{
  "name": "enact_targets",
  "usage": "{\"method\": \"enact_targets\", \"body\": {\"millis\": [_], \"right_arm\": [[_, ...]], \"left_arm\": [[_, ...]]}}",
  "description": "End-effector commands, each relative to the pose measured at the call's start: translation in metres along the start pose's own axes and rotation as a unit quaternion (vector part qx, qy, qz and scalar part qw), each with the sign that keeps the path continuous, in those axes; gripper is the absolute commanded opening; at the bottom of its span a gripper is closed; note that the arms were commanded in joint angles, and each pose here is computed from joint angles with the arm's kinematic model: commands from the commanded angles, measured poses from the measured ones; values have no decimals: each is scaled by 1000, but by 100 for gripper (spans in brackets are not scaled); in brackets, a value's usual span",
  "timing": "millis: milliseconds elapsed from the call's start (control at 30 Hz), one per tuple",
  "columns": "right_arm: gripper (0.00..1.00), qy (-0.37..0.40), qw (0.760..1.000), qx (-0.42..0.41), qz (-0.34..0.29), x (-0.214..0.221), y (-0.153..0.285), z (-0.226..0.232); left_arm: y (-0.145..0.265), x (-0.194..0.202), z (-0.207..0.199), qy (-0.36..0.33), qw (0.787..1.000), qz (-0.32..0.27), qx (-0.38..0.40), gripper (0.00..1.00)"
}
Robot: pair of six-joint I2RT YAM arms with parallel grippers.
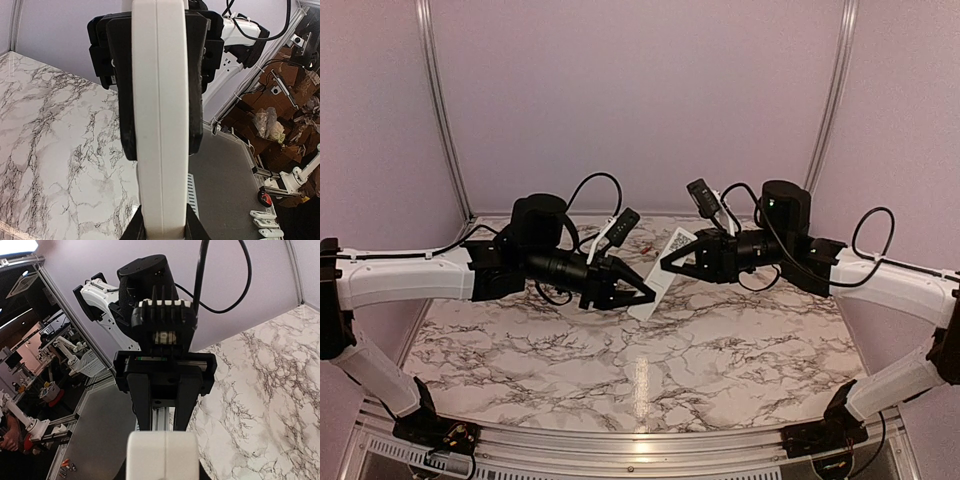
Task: Load the batteries into the remote control
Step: Pass from the left arm to the right, then remove the battery cover from the remote control.
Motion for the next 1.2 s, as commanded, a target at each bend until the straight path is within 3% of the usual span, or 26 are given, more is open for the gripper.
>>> {"method": "enact_targets", "body": {"millis": [0, 133, 200, 300, 433, 667, 900, 1167], "right_arm": [[8, 3, 1000, -27, -8, -5, -2, 6], [0, -10, 1000, -3, -14, -4, 2, -5], [0, -24, 999, 29, -19, -2, 10, -17], [0, -46, 995, 81, -33, 1, 23, -35], [0, -79, 986, 143, -31, 12, 28, -56], [0, -121, 978, 166, -36, 26, 24, -73], [0, -138, 975, 166, -41, 34, 22, -80], [0, -146, 974, 171, -41, 39, 21, -84]], "left_arm": [[11, -9, -1, -12, 999, -31, -2, 9], [28, -16, 14, 16, 996, -82, -43, 49], [37, -13, 27, 41, 991, -106, -74, 63], [44, -9, 41, 74, 983, -129, -106, 76], [42, 1, 53, 121, 976, -143, -111, 85], [24, 16, 78, 197, 966, -127, -105, 88], [-1, 22, 86, 226, 965, -92, -96, 88], [-11, 16, 97, 273, 952, -112, -86, 88]]}}
Point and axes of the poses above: each gripper's point midway between its finger pads, its own y axis back along the fingers, its own z axis along the line the jaws close on, x = y × z, the point moved 7 cm from there along y, back along the fingers, and after that the axes turned 11 degrees about y, right-handed, at the moved point
